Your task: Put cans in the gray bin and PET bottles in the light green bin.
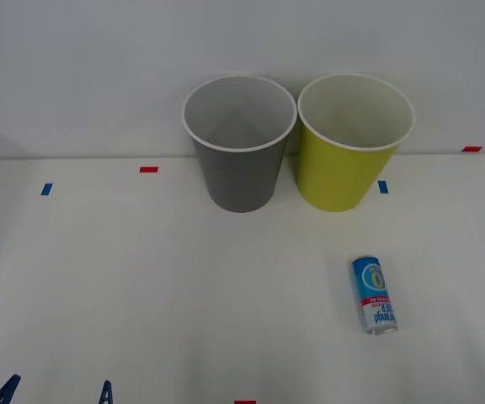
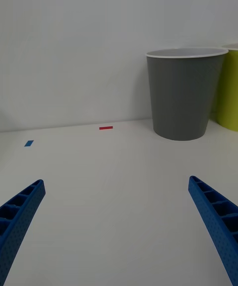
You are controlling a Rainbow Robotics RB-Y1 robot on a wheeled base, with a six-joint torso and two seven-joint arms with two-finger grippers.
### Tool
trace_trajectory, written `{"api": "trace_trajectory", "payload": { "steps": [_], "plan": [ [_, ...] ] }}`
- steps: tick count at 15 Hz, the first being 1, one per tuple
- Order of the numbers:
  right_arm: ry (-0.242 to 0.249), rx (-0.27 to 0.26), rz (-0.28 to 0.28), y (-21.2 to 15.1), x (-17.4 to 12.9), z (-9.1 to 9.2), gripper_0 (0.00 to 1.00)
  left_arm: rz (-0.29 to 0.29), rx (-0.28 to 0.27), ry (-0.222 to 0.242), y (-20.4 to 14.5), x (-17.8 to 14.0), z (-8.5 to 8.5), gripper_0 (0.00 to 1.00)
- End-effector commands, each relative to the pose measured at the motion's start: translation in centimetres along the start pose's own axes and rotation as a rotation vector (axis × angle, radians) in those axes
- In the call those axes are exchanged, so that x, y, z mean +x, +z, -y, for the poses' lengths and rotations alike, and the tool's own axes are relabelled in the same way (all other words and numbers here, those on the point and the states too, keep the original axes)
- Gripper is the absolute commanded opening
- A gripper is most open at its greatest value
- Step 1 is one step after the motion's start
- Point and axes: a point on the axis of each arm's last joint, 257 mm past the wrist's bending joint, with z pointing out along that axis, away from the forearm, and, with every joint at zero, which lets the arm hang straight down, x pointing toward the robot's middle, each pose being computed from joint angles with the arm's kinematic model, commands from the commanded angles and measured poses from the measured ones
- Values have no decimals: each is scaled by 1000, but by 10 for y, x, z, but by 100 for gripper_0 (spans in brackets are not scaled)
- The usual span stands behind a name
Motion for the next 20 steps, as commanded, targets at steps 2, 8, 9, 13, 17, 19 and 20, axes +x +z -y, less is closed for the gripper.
{"api": "trace_trajectory", "payload": {
  "steps": [2,8,9,13,17,19,20],
  "plan": [
    [0,0,0,0,0,0,89,0,0,0,0,0,0,100],
    [0,0,0,0,0,0,89,0,0,0,0,0,0,100],
    [0,0,0,0,0,0,89,0,0,0,0,0,0,100],
    [0,0,0,0,0,0,89,0,0,0,0,0,0,100],
    [-1,11,-24,1,18,-1,91,0,0,0,0,0,0,100],
    [-3,12,-18,3,15,-3,100,0,0,0,0,0,0,100],
    [-5,5,-8,6,11,-5,100,0,0,0,0,0,0,100]
  ]
}}
